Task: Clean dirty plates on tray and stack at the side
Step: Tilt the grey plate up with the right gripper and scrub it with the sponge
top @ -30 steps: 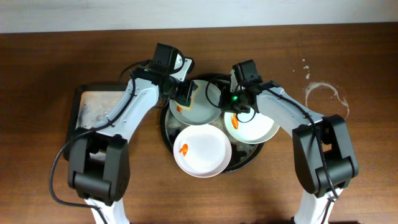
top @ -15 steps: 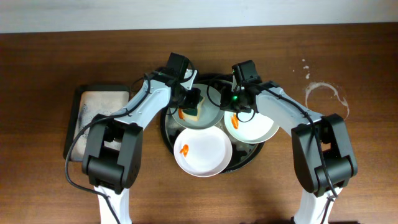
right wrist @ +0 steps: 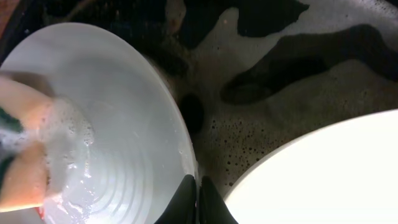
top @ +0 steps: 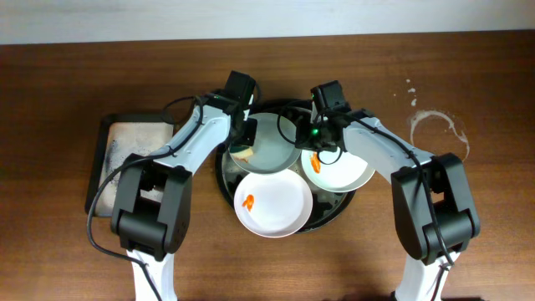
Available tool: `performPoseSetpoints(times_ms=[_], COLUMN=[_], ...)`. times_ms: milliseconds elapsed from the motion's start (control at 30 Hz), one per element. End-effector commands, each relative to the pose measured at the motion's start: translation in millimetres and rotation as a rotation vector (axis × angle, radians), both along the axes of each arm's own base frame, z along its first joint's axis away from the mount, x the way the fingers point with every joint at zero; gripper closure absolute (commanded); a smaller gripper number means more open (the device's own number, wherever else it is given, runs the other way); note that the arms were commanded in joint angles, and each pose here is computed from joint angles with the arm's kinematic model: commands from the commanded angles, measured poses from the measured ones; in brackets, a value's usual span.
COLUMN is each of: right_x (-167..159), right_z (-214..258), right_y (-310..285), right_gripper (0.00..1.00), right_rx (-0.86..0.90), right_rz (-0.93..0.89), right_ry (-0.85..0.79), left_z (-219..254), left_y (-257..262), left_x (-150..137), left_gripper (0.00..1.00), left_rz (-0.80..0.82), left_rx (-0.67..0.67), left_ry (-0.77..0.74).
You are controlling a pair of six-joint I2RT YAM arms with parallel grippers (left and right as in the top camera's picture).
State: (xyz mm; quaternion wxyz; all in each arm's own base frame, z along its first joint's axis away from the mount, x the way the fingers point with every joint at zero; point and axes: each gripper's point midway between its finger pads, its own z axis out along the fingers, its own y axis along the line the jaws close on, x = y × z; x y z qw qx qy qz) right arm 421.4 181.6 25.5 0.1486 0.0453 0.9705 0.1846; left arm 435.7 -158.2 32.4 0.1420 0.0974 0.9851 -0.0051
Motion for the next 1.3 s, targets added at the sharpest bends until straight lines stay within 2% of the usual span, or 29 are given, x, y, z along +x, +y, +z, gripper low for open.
performPoseSetpoints(times_ms=[0,33,100,367,500,600,633,733,833,1100,1200,1267], right_x=[8.4,9.1,11.0,10.4,20.0,21.3,20.8,18.3,21.3,23.0,22.8,22.8], right_z=[18.9,32.0,44.7,44.1,72.2,93.0,96.6,98.7,101.3,104.3,104.7,105.6], right_y=[-15.8,-18.0,-22.3,-23.2,-39.9,-50.3,-48.6,-46.0,-47.2,-46.2,-46.3,-46.3], right_gripper=[0.96,0.96,0.96,0.96,0.96,0.96,0.96,0.96,0.96,0.96,0.96,0.96], right_rx=[-0.095,-0.105,-0.129,-0.151,-0.293,-0.436,-0.468,-0.527,-0.541,-0.538,-0.538,-0.537], right_rz=[0.006,0.009,0.005,0.036,0.091,0.131,0.155,0.169,0.157,0.154,0.154,0.153], right_ry=[-0.075,-0.099,-0.119,-0.127,-0.183,-0.201,-0.211,-0.223,-0.237,-0.245,-0.245,-0.247], left_z=[13.4,21.4,23.3,21.6,22.5,42.6,48.2,59.9,63.9,-11.4,-30.6,-40.4], left_y=[4.9,-12.1,-22.8,-24.4,-27.6,-27.5,-33.6,-72.1,-93.7,-121.8,-113.1,-94.0], left_x=[15.5,17.8,17.1,18.0,18.3,25.4,25.1,9.7,-5.4,-24.6,-29.6,-26.9], left_gripper=[1.00,1.00,1.00,1.00,1.00,1.00,1.00,1.00,1.00,1.00,1.00,1.00], left_rz=[0.023,-0.002,-0.021,-0.024,-0.048,-0.043,-0.054,-0.139,-0.186,-0.107,-0.069,0.009], left_rx=[0.020,-0.068,-0.122,-0.123,-0.119,-0.139,-0.171,-0.393,-0.516,-0.557,-0.506,-0.401], left_ry=[-0.028,-0.023,-0.016,-0.018,-0.025,-0.034,-0.029,0.043,0.102,0.175,0.211,0.201])
